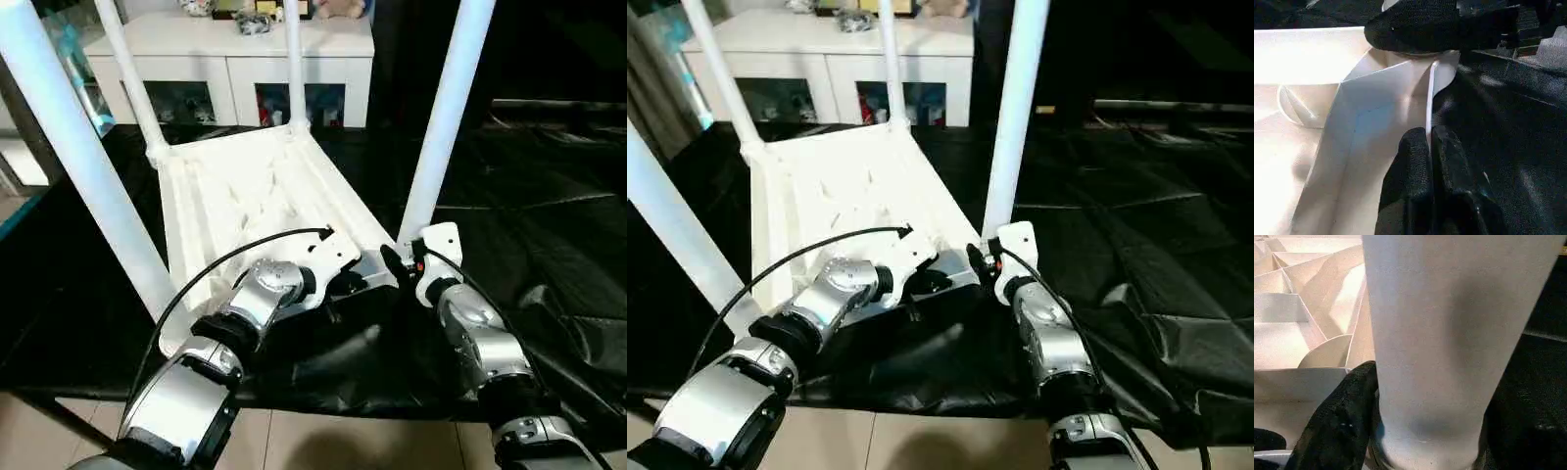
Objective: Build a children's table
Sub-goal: Rotate leg to tighten
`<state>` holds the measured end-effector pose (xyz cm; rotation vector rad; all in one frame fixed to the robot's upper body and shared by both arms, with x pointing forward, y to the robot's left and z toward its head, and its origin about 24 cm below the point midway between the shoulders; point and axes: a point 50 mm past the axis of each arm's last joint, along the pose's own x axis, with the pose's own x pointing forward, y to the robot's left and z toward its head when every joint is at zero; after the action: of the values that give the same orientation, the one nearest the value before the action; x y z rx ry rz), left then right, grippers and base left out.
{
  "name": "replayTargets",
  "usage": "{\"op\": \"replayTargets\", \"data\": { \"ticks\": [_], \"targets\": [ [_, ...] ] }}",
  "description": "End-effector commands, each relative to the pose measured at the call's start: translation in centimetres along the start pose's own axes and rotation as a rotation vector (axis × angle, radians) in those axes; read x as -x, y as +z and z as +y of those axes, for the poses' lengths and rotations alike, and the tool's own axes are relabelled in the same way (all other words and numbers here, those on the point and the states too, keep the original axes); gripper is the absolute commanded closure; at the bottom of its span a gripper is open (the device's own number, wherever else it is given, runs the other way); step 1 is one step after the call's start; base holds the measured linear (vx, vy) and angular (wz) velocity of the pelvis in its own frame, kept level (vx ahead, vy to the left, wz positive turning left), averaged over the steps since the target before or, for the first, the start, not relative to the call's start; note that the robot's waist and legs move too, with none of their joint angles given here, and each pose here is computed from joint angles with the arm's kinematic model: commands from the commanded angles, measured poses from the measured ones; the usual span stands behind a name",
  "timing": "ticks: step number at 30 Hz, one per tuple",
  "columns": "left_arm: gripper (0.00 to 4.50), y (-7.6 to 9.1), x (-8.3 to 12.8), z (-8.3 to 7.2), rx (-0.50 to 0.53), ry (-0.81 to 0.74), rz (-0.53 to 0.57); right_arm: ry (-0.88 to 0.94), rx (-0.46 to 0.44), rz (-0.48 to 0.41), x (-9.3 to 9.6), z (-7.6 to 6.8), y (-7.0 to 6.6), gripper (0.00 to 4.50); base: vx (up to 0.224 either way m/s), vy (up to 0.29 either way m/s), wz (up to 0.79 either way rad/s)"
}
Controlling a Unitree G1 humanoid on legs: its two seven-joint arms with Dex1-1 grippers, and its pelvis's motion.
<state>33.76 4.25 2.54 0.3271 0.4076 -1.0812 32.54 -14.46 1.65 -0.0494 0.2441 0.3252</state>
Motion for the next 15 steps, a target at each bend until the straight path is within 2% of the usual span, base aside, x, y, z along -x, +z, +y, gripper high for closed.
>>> {"op": "replayTargets", "data": {
  "ticks": [1,3,4,5,7,9,12,15],
  "targets": [
    [4.50,0.6,-1.1,-0.8,-0.004,0.023,0.010,0.220,-0.039,0.057,-0.3,5.2,-1.9,1.08,0.000,0.000,0.00],
    [4.50,0.4,-0.8,-0.6,-0.022,-0.003,0.004,0.226,-0.024,0.023,-0.2,4.2,-1.3,0.77,0.000,0.000,0.00],
    [4.50,0.4,-0.7,-0.6,-0.025,-0.008,0.003,0.229,-0.021,0.017,-0.1,4.0,-1.1,0.77,0.000,0.000,0.00],
    [4.50,0.0,0.2,-0.1,-0.054,-0.074,-0.001,0.331,0.042,-0.022,0.8,2.0,0.1,0.77,0.000,0.000,0.00],
    [4.50,-0.1,0.7,0.1,-0.063,-0.097,0.001,0.384,0.071,-0.028,1.4,1.3,0.5,0.77,0.000,0.000,0.00],
    [4.50,-0.2,1.4,0.4,-0.082,-0.143,-0.007,0.460,0.109,-0.021,2.1,0.4,0.9,0.77,0.000,0.000,0.00],
    [4.50,-0.5,3.2,1.3,-0.114,-0.236,-0.009,0.666,0.174,0.024,4.3,-1.2,1.7,0.77,0.000,0.000,0.00],
    [4.50,-0.7,4.3,1.7,-0.137,-0.284,-0.009,0.743,0.200,0.067,5.2,-1.9,2.0,0.77,0.045,-0.058,-0.01]
  ]
}}
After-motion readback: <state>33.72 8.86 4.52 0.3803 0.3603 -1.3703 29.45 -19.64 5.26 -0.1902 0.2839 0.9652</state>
